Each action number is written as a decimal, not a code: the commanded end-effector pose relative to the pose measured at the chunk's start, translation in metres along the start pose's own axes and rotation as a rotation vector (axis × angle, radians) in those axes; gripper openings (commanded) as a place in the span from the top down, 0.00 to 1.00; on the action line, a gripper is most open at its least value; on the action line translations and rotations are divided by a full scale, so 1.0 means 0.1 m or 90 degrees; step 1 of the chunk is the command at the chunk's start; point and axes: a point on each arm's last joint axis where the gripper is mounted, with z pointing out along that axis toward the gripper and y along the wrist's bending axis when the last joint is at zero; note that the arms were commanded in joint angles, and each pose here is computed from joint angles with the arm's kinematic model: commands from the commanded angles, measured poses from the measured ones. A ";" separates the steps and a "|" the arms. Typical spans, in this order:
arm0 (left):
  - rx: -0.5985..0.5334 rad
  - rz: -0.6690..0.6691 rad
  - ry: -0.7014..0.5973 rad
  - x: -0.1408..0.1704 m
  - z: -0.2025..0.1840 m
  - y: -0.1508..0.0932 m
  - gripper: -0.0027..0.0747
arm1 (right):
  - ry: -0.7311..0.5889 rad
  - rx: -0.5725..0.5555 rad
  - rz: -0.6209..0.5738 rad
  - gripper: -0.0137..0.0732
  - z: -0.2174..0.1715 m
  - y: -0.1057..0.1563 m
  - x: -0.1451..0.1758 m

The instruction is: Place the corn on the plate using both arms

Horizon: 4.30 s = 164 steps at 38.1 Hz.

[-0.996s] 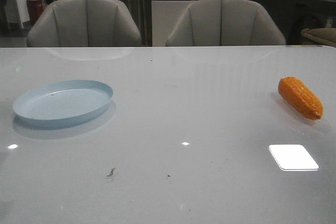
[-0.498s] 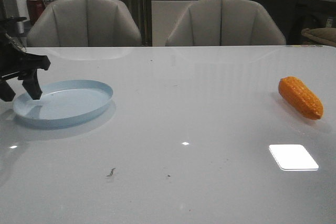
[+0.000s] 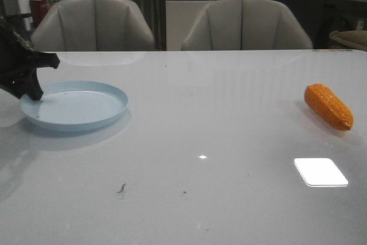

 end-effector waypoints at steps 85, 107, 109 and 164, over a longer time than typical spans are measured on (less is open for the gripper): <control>-0.026 0.098 -0.399 -0.51 -2.63 -0.37 0.56 | 0.258 0.030 0.015 0.27 1.83 -0.07 -0.88; -0.043 0.095 -0.524 0.95 -3.09 -0.32 0.56 | 0.477 0.037 0.012 0.27 2.64 -0.07 0.04; -0.043 0.095 -0.536 0.98 -3.15 -0.33 0.56 | 0.477 0.037 0.012 0.27 2.64 -0.07 0.04; -0.028 0.078 -0.589 0.99 -3.28 -0.34 0.56 | 0.270 -0.198 -0.153 0.61 2.38 1.81 -1.07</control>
